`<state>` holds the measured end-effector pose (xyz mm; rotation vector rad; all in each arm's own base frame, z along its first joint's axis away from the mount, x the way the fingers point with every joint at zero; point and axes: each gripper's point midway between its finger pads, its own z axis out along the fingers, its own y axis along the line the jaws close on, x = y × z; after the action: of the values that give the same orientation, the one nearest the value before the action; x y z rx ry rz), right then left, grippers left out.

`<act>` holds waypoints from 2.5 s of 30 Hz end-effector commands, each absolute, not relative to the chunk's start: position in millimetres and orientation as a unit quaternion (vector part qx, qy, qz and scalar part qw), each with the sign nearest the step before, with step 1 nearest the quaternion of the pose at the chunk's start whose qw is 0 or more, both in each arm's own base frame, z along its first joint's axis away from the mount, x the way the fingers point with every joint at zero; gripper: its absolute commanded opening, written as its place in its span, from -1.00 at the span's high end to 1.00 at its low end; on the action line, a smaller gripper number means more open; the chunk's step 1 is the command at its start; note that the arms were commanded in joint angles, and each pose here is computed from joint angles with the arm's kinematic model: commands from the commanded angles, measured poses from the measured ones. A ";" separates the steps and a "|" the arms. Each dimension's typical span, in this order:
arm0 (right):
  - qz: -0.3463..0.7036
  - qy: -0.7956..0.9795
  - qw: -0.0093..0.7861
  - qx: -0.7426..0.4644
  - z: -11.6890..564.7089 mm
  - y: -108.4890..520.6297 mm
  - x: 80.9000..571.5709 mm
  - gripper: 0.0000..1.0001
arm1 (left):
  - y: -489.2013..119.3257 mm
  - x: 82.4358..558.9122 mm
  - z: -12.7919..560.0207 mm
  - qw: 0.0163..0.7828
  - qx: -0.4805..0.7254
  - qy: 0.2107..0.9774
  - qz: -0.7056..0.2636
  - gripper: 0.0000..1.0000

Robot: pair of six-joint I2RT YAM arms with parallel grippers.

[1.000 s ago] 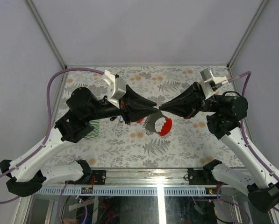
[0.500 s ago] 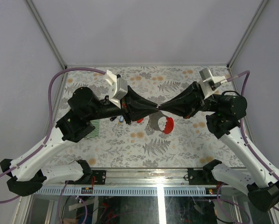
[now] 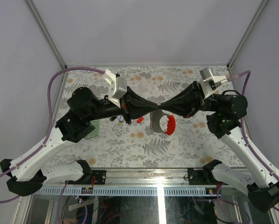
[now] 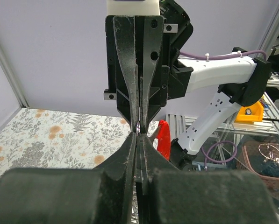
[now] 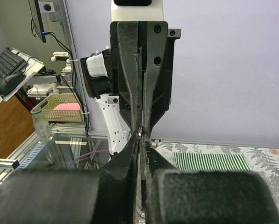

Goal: Put the keys on the keyring

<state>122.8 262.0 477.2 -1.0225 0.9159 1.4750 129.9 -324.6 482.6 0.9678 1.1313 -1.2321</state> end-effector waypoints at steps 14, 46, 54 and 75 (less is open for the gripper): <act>0.556 0.367 0.604 -0.437 500.2 243.1 105.7 0.31 | -307.6 120.4 484.8 0.628 0.410 0.419 -0.512 1.00; 0.364 0.296 0.698 -0.541 417.2 235.1 121.5 0.26 | -279.4 114.5 401.4 0.691 0.653 0.221 -0.219 1.00; 0.337 0.297 0.681 -0.578 398.0 262.1 124.5 0.28 | -282.9 122.6 402.4 0.692 0.638 0.249 -0.227 1.00; 0.296 0.306 0.685 -0.591 398.6 294.9 133.6 0.39 | -285.5 130.4 398.3 0.675 0.634 0.292 -0.238 1.00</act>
<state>133.7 295.4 370.4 -1.3671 0.7482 0.7026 131.3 -286.5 378.6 1.4638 0.6832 -0.5439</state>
